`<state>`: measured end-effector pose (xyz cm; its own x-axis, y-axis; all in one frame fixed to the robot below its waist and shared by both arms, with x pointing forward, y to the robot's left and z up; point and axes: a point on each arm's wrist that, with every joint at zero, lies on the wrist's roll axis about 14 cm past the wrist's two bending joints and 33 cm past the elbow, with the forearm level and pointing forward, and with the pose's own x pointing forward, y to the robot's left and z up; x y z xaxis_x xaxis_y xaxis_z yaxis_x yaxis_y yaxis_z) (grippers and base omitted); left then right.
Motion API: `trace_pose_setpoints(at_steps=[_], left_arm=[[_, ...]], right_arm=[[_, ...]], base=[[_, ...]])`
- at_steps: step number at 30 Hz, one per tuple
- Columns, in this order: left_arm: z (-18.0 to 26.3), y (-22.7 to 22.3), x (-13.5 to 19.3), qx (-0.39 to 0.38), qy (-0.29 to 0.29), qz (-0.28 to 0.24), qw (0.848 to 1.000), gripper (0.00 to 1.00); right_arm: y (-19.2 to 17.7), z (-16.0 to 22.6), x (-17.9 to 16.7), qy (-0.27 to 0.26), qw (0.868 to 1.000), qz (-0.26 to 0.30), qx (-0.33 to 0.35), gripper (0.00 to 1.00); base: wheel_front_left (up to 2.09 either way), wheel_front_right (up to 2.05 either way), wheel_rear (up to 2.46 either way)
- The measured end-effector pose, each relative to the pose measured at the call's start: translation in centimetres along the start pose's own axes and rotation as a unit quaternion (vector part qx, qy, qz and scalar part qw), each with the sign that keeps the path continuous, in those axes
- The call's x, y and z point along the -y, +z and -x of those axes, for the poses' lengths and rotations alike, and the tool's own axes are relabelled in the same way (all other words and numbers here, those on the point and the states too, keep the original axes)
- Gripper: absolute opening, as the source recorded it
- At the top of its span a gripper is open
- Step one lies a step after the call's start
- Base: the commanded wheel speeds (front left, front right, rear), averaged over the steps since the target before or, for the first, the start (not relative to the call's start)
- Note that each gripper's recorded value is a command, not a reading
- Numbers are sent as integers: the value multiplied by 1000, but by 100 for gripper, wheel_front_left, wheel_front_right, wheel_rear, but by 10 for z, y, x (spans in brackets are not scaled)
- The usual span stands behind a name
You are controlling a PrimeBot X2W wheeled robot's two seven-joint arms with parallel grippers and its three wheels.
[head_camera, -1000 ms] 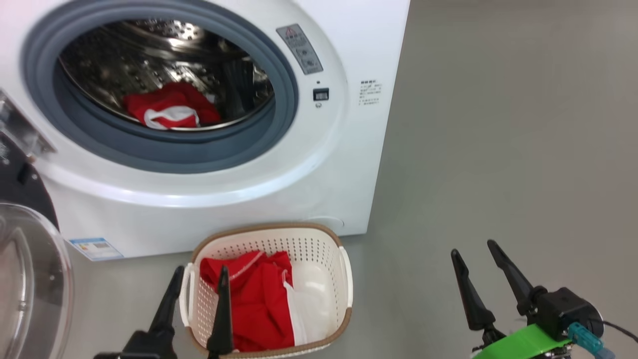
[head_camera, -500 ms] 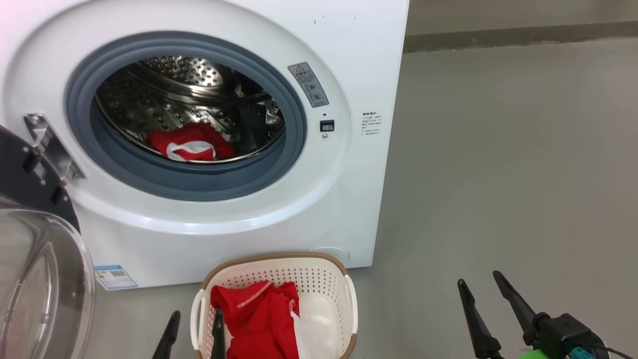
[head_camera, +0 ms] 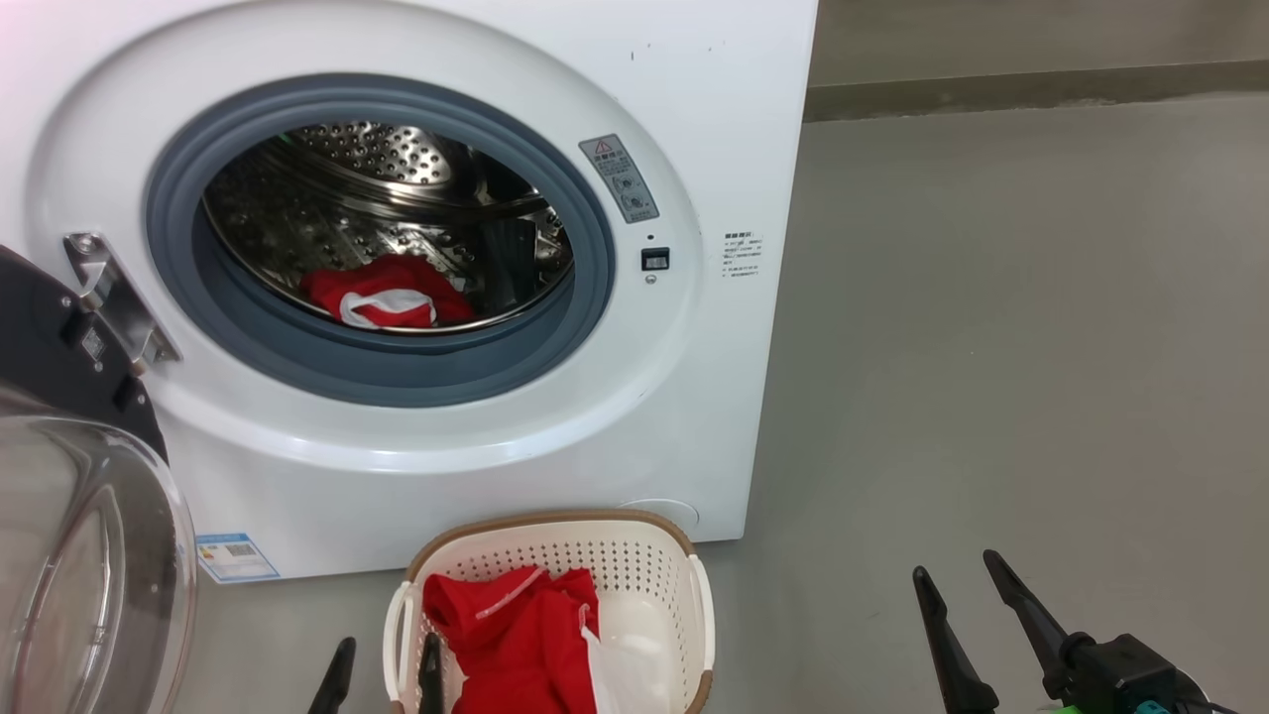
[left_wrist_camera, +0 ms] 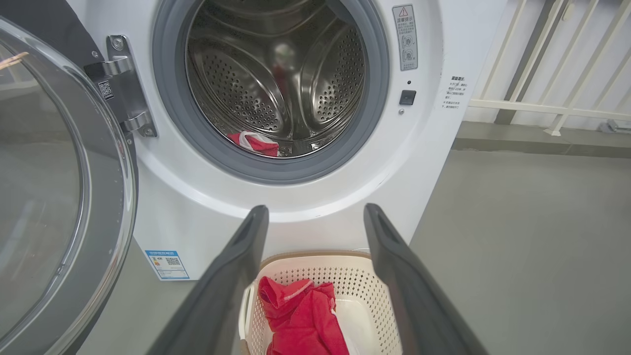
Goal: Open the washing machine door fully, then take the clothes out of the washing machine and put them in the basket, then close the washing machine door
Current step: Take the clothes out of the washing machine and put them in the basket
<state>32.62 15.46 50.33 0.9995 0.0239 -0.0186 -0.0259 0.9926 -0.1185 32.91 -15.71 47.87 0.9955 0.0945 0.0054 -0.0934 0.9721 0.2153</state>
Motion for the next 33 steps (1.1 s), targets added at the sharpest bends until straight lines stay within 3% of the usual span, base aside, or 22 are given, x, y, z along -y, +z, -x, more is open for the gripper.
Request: trace_pose_setpoints(at_steps=[20,33], left_arm=[[-4,-9,2,-11,0,-4,1000,100],[-87,-33,27,-40,-38,7,998,100]], right_arm=[[-2,-1,2,-3,1000,0,-3,100],[0,-34,2,2,1000,3,-1,100]], base=[[0,0,0],[0,0,0]])
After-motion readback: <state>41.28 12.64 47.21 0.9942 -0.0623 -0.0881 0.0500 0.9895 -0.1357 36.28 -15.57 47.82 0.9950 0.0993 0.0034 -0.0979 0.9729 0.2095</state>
